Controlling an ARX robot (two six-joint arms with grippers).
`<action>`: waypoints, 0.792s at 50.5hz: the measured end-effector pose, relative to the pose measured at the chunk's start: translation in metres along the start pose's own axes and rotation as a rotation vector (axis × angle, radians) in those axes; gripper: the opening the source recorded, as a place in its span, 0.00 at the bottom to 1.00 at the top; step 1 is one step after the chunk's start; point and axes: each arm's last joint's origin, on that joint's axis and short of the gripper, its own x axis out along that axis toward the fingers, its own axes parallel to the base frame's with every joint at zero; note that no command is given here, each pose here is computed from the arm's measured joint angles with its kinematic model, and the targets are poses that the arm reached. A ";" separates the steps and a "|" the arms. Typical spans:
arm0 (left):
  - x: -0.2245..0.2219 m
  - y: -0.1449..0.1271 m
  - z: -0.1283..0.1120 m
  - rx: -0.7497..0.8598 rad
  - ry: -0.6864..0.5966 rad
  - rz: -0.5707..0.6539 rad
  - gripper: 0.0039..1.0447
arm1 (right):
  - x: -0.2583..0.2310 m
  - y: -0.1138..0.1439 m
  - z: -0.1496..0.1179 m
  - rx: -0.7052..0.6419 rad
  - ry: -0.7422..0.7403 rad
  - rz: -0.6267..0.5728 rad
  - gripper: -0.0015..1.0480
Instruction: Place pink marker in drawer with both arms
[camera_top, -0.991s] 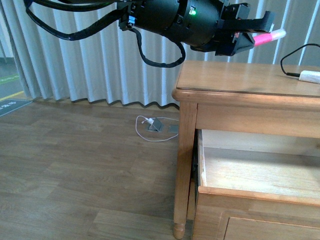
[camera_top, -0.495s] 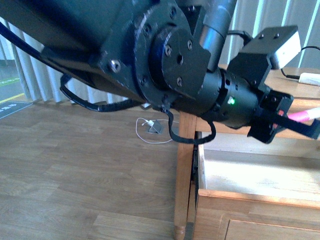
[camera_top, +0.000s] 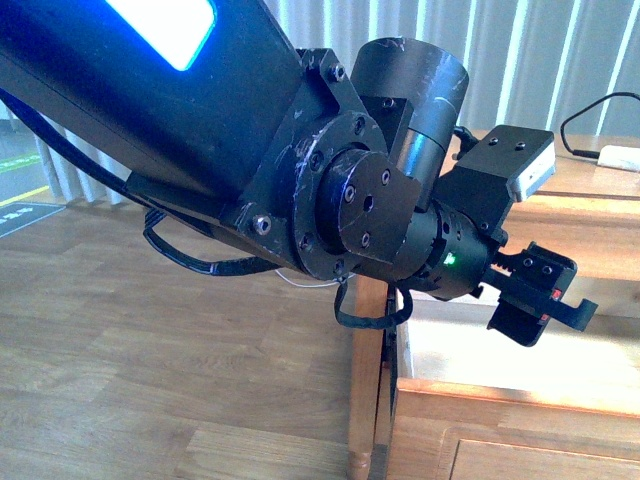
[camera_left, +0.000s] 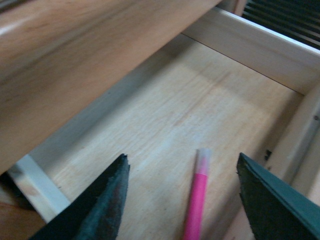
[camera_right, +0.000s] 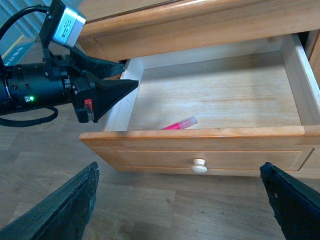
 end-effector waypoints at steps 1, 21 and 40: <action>-0.002 0.001 0.000 -0.004 -0.009 0.015 0.67 | 0.000 0.000 0.000 0.000 0.000 0.000 0.92; -0.134 0.031 0.023 -0.093 -0.086 0.465 0.95 | 0.000 0.000 0.000 0.000 0.000 0.000 0.92; -0.295 -0.023 -0.026 -0.261 -0.195 0.790 0.95 | 0.000 0.000 0.000 0.000 0.000 0.000 0.92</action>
